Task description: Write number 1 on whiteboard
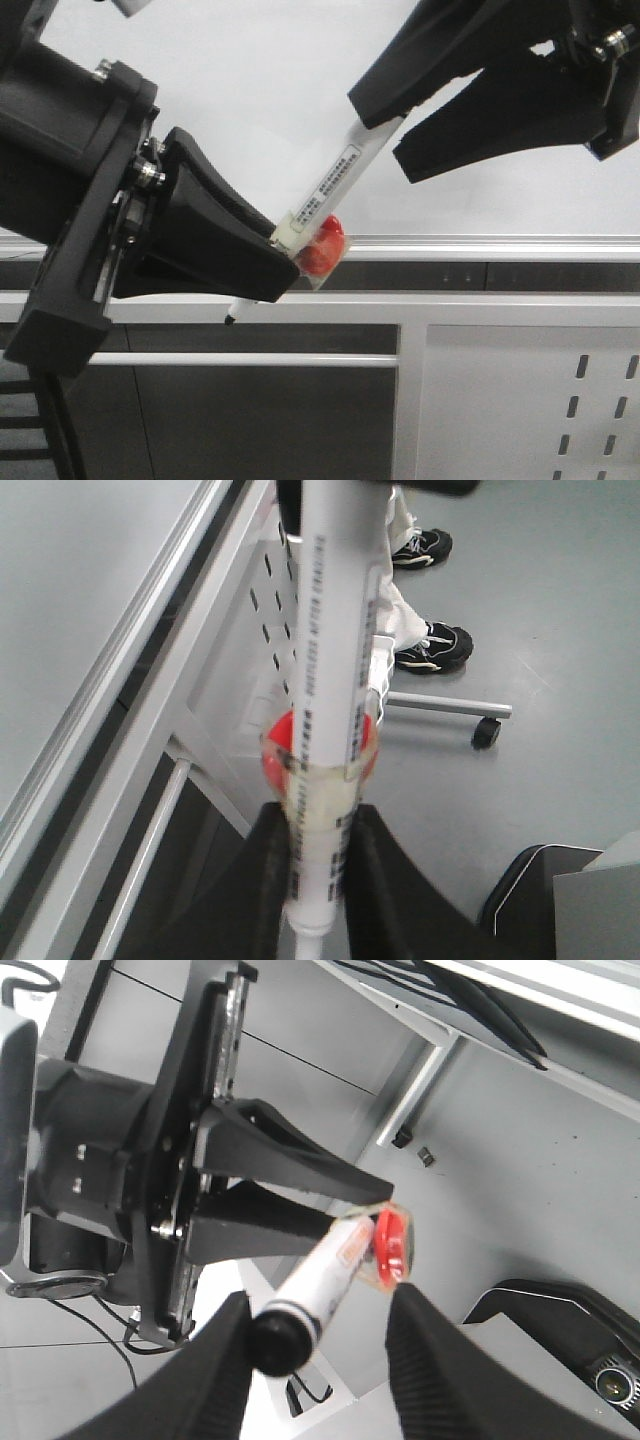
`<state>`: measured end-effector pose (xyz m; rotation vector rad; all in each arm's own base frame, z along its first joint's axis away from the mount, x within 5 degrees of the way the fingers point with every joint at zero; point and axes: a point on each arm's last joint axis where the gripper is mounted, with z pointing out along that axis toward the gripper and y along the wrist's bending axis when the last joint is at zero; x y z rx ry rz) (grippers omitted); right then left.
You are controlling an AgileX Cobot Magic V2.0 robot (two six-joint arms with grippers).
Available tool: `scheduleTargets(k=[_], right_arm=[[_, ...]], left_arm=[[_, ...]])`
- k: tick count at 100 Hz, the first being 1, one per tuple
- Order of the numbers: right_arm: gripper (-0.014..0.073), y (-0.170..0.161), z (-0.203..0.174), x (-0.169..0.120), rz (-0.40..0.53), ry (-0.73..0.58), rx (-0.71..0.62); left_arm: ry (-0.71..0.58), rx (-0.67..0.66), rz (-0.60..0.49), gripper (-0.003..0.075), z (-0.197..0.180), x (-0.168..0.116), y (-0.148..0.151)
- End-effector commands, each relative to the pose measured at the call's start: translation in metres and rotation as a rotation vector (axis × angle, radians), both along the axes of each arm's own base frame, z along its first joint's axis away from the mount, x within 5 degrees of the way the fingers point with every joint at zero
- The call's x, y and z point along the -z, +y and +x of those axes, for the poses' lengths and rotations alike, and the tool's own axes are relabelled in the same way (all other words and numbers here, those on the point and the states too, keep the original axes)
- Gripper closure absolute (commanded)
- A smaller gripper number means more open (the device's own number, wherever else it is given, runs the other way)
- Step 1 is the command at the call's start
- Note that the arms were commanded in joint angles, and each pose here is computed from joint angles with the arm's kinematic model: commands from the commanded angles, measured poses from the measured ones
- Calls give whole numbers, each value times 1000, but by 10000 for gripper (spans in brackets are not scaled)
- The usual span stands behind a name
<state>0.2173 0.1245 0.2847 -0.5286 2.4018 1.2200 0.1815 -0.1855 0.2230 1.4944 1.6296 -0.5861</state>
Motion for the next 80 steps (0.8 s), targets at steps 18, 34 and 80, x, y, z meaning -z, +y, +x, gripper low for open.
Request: scheduleTargets(k=[18, 34, 80], right_arm=[[323, 2, 1, -16, 57, -38, 14], [323, 2, 0, -16, 60, -32, 4], [323, 3, -2, -16, 65, -20, -17]], left_arm=[[-7, 76, -74, 738, -10, -17, -12], [-15, 66, -65, 738, -9, -17, -12], [-39, 15, -37, 738, -4, -15, -10]])
